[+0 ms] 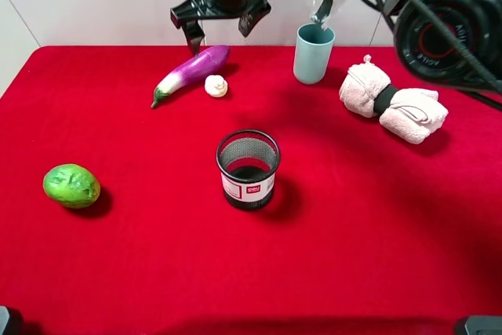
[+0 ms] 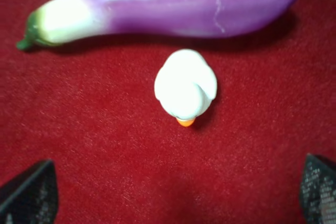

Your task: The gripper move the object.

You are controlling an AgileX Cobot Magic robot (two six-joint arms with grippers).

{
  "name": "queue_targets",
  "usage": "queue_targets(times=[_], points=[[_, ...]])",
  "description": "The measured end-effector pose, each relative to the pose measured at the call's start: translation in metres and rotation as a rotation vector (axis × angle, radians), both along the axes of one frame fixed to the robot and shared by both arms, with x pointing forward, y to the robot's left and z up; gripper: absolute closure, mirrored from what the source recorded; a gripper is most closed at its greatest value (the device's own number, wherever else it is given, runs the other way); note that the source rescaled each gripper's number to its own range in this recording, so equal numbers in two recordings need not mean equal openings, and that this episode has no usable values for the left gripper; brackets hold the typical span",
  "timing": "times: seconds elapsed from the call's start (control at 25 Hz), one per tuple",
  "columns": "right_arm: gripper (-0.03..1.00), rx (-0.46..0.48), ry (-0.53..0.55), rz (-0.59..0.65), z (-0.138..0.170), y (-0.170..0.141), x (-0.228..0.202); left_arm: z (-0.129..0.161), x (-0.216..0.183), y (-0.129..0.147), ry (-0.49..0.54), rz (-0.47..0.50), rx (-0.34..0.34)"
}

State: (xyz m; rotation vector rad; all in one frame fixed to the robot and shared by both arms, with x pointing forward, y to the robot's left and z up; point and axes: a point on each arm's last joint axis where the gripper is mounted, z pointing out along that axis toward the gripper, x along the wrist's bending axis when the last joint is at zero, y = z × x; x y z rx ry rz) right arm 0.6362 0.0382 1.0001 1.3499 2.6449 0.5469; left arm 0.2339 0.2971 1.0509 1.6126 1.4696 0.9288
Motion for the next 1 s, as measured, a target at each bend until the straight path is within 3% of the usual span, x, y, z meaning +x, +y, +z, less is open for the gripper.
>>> queue_targets(times=[0.48, 1.0], points=[[-0.03, 0.088, -0.041, 0.048, 0.06, -0.002, -0.028, 0.0, 0.0, 0.0, 0.0, 0.0, 0.0], [-0.03, 0.033, -0.023, 0.081, 0.101, -0.047, -0.083, 0.0, 0.0, 0.0, 0.0, 0.0, 0.0]])
